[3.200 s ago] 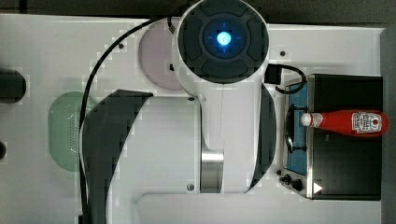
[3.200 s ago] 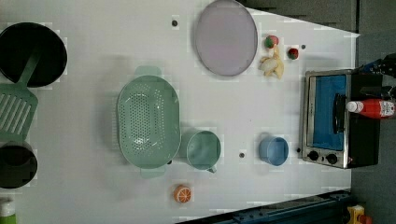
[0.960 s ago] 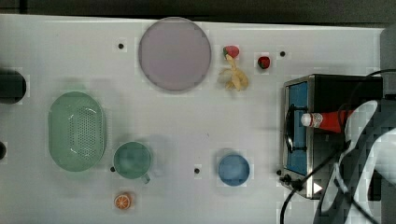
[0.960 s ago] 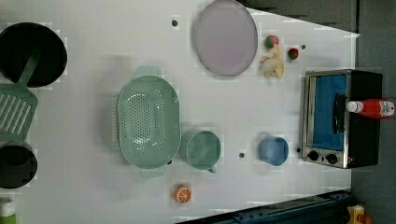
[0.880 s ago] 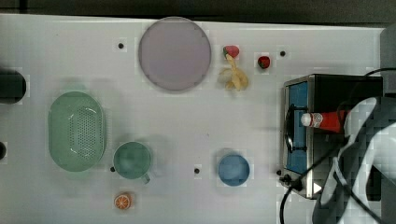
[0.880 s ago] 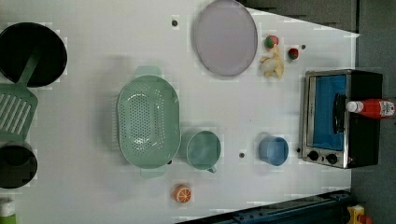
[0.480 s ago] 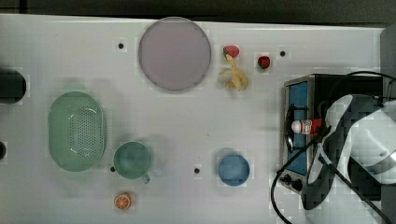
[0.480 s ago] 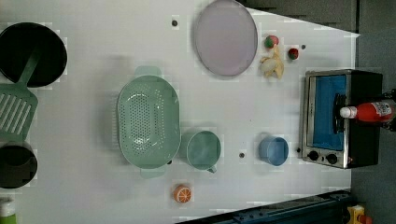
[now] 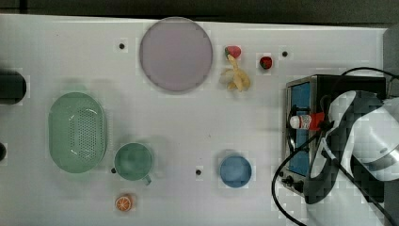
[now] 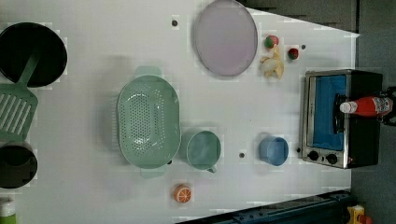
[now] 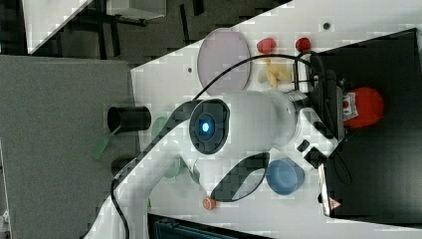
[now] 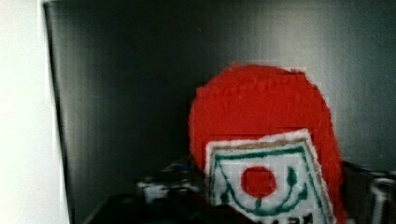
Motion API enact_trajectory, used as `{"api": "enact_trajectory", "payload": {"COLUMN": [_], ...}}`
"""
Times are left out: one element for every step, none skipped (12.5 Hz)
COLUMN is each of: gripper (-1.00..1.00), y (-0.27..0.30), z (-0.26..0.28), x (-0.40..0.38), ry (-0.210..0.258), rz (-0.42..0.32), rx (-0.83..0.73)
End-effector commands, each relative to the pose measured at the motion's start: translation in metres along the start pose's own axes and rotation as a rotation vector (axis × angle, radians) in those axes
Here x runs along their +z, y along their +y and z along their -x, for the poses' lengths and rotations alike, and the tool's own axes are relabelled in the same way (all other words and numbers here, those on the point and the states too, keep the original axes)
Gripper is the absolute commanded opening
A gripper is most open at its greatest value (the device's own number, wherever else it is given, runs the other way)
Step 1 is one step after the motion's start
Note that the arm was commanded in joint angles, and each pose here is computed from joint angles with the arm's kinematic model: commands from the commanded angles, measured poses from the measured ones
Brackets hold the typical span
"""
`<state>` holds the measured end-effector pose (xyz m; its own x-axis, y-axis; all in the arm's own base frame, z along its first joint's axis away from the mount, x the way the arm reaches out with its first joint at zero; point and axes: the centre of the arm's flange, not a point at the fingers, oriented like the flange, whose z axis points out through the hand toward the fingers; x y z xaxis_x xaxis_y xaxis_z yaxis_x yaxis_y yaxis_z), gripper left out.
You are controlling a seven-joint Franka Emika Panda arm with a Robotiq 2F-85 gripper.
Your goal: Pick Ketchup from oven and place it on table.
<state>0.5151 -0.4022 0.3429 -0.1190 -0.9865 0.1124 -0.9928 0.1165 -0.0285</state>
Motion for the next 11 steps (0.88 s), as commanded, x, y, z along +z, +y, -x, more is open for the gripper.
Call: {"api": "enact_trajectory", "payload": {"gripper": [0.27, 0.27, 0.27, 0.27, 0.27, 0.27, 0.27, 0.27, 0.27, 0.27, 0.27], "y": [0.002, 0.0, -0.004, -0.006, -0.007, -0.009, -0.01, -0.012, -0.016, -0.022, -0.028], "z": [-0.015, -0.015, -0.011, -0.008, -0.005, 0.001, 0.008, 0.018, 0.033, 0.055, 0.083], "x": [-0.032, -0.045, -0.063, -0.084, -0.106, -0.128, -0.146, -0.166, -0.185, -0.203, -0.22], "ry": [0.019, 0.016, 0.002, -0.011, -0.027, -0.036, -0.026, 0.002, 0.028, 0.024, 0.004], "rz": [-0.047, -0.057, -0.068, -0.074, -0.083, -0.086, -0.072, -0.05, -0.031, -0.037, -0.05], "rx": [0.032, 0.027, 0.019, 0.008, -0.002, -0.02, -0.054, -0.102, -0.165, -0.218, -0.267]}}
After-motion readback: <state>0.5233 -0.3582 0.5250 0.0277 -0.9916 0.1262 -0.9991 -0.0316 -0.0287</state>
